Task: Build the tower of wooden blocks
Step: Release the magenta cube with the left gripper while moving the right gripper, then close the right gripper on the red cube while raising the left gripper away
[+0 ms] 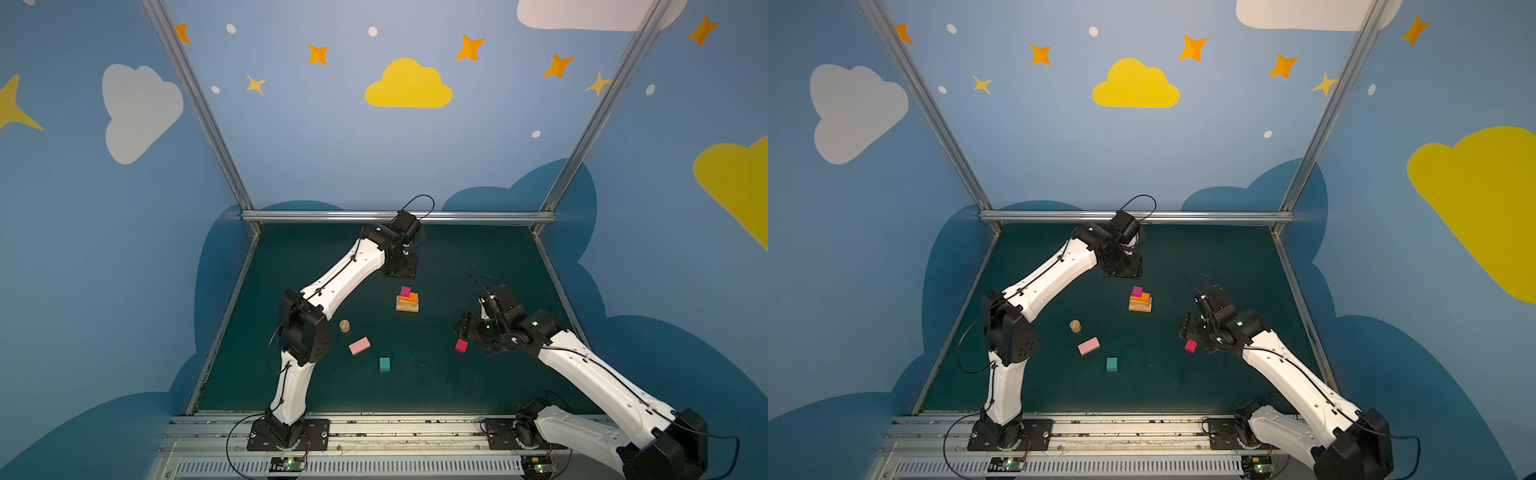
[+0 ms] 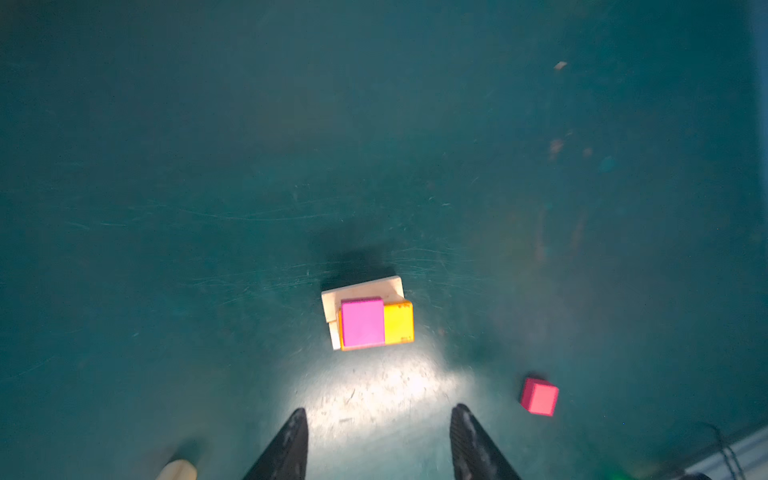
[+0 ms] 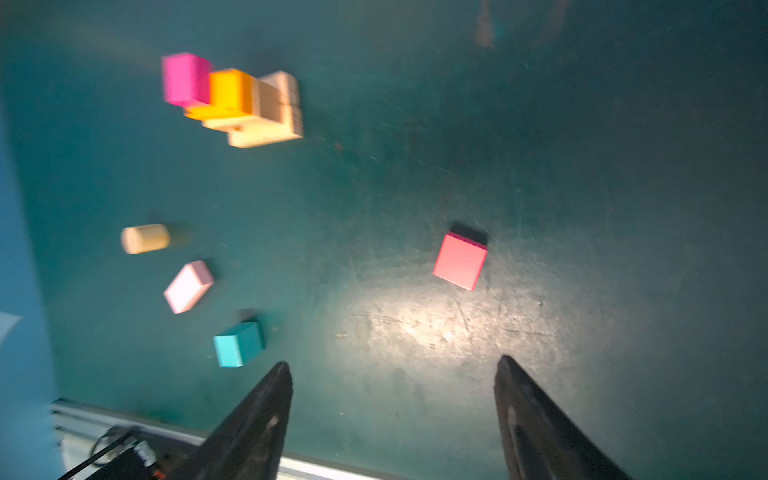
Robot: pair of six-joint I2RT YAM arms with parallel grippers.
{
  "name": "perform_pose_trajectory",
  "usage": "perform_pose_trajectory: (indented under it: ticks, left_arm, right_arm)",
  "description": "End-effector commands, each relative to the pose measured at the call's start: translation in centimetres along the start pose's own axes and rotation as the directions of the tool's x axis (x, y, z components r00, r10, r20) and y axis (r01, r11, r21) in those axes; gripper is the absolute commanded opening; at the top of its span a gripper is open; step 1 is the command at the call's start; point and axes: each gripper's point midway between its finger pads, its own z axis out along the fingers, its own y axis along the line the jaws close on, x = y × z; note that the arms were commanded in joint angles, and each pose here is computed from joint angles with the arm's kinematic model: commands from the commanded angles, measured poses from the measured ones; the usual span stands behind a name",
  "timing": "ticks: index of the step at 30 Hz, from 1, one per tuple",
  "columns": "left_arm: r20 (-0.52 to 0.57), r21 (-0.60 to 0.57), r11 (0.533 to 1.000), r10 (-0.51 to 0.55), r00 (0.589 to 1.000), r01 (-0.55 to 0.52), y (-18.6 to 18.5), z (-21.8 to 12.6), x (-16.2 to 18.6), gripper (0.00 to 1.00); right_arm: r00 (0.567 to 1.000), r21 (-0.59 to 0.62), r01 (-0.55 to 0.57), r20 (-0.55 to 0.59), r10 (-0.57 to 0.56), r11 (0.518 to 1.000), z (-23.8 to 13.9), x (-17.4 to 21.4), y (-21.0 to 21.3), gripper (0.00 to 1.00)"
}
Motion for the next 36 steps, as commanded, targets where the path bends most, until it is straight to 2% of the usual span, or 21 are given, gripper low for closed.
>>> perform_pose_trajectory:
  ticks: [1, 10, 21, 23, 27, 32, 36]
  left_arm:
    - [0.086, 0.01, 1.0, -0.005, 0.996, 0.004, 1.0, -2.8, -0.9, 0.54]
    - [0.179, 0.03, 0.997, -0.082, 0.98, 0.078, 4.6, -6.5, 1.2, 0.54]
    - [0.246, 0.048, 0.985, -0.175, 0.953, 0.168, 8.2, -7.5, 4.0, 0.56]
    - [0.242, 0.046, 0.983, -0.185, 0.952, 0.179, 8.6, -7.4, 4.2, 0.56]
    - [0.234, 0.058, 0.981, -0.192, 0.953, 0.183, 8.5, -7.2, 4.5, 0.56]
    - [0.225, 0.056, 0.981, -0.196, 0.955, 0.188, 8.6, -7.0, 4.6, 0.55]
    - [0.228, 0.057, 0.98, -0.198, 0.953, 0.19, 8.7, -7.0, 4.8, 0.56]
  right_arm:
    - [0.998, 0.108, -0.008, -0.063, 0.014, 0.994, 1.7, 1.3, -1.9, 0.76]
    - [0.988, 0.184, 0.011, -0.155, 0.018, 0.983, 5.1, 1.8, -2.5, 0.72]
    - [0.969, 0.29, 0.049, -0.246, 0.025, 0.956, 8.3, 1.5, -3.2, 0.7]
    - [0.969, 0.301, 0.05, -0.247, 0.027, 0.952, 8.6, 1.4, -3.3, 0.67]
    - [0.971, 0.318, 0.04, -0.238, 0.039, 0.947, 9.0, 1.1, -3.6, 0.55]
    - [0.965, 0.323, 0.034, -0.256, 0.053, 0.946, 9.3, 1.4, -3.8, 0.51]
    - [0.964, 0.316, 0.026, -0.257, 0.06, 0.948, 9.4, 1.5, -3.6, 0.42]
